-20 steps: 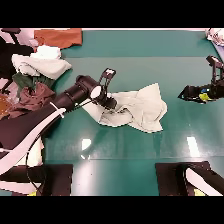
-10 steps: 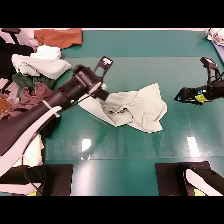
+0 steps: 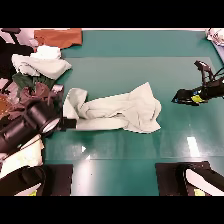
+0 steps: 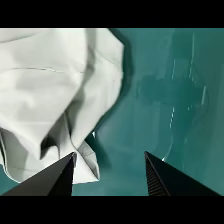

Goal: Fold the shirts.

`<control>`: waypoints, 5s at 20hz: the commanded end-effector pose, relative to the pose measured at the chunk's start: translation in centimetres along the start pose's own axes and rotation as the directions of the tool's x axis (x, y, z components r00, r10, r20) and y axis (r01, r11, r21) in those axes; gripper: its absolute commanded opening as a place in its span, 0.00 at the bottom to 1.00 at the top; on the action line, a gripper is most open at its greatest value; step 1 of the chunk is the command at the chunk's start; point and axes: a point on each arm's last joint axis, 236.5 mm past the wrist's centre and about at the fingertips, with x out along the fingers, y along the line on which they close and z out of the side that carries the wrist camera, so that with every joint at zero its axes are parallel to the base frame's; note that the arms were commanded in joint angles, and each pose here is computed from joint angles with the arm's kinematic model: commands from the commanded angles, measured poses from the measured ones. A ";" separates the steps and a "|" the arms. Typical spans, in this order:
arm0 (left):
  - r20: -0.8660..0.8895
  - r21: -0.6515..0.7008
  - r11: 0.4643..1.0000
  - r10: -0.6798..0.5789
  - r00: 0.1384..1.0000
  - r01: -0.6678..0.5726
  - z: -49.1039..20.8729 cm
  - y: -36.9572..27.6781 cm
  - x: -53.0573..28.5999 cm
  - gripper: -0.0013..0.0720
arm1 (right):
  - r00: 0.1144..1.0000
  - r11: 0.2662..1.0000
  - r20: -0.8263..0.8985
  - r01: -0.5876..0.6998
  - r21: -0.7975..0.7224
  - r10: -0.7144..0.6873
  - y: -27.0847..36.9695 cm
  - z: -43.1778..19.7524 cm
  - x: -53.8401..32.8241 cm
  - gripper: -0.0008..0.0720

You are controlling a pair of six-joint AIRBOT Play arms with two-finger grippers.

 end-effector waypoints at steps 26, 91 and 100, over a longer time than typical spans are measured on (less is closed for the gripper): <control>0.119 0.235 0.970 -0.088 0.989 0.058 8.3 -9.0 2.6 0.83 | 0.999 0.997 -0.046 -0.029 -0.067 0.026 3.2 -0.8 1.7 0.70; -0.043 0.005 0.998 -0.062 0.997 0.062 1.5 -2.3 5.5 0.80 | 0.828 0.855 -0.255 -0.519 -0.013 0.499 19.9 -3.6 11.7 0.03; -0.035 0.087 0.994 0.073 0.997 -0.069 2.0 0.2 6.5 0.05 | 0.822 0.853 -0.274 -0.522 -0.013 0.499 19.9 -4.0 11.5 0.03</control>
